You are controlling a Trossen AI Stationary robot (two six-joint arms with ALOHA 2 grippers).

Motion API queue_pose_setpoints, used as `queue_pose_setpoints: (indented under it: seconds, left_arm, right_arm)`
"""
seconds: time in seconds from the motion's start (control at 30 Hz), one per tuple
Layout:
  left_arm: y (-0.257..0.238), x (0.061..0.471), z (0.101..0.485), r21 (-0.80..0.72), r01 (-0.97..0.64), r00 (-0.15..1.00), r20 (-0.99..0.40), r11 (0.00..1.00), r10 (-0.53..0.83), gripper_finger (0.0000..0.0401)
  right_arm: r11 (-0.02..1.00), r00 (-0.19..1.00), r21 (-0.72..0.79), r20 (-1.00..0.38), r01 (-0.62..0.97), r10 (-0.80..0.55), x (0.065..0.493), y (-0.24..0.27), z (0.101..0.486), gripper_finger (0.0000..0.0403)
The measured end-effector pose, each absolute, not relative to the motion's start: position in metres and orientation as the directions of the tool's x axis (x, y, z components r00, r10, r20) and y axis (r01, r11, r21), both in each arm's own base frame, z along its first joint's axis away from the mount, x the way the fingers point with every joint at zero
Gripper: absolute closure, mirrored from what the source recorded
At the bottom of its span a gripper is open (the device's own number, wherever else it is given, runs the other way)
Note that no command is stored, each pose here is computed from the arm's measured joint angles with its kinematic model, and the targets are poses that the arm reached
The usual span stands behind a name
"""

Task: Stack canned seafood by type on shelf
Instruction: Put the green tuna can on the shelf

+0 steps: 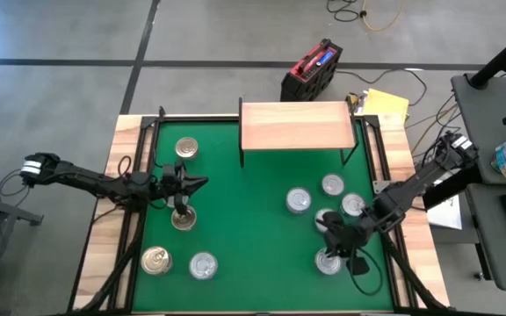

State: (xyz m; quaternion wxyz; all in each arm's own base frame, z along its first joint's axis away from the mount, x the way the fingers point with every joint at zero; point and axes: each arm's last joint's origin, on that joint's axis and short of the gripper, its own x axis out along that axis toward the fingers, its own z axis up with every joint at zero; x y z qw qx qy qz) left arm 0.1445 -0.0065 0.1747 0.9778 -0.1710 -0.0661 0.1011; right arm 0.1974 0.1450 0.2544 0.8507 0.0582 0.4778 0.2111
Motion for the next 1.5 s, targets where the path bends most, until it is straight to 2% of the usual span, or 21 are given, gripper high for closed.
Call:
queue_pose_setpoints:
  seconds: [0.17, 0.4, 0.7, 1.1, 1.3, 1.5]
  left_arm:
    - [-0.006, 0.144, 0.175, -0.348, -0.175, 0.971, 0.096, 0.921, 0.220, 0.0401]
    - [-0.006, 0.145, 0.175, -0.348, -0.175, 0.971, 0.096, 0.921, 0.221, 0.0401]
    - [-0.006, 0.145, 0.175, -0.348, -0.177, 0.970, 0.096, 0.921, 0.223, 0.0401]
    - [-0.006, 0.145, 0.175, -0.348, -0.178, 0.970, 0.096, 0.921, 0.224, 0.0401]
    - [-0.006, 0.145, 0.175, -0.348, -0.178, 0.970, 0.096, 0.921, 0.224, 0.0401]
    - [-0.006, 0.145, 0.175, -0.347, -0.178, 0.970, 0.095, 0.921, 0.223, 0.0401]
  right_arm:
    - [0.925, 0.466, 0.295, -0.801, -0.240, 0.376, 0.195, 0.146, 0.253, 0.0365]
    - [0.952, 0.418, 0.304, -0.868, 0.021, 0.268, 0.188, 0.138, 0.247, 0.0365]
    - [0.902, 0.369, 0.314, -0.909, 0.296, 0.195, 0.184, 0.130, 0.243, 0.0365]
    - [0.896, 0.388, 0.298, -0.908, 0.329, 0.159, 0.192, 0.119, 0.243, 0.0365]
    - [0.917, 0.451, 0.210, -0.892, 0.339, 0.038, 0.196, 0.111, 0.243, 0.0365]
    - [0.889, 0.444, 0.202, -0.896, 0.410, -0.001, 0.201, 0.103, 0.239, 0.0365]
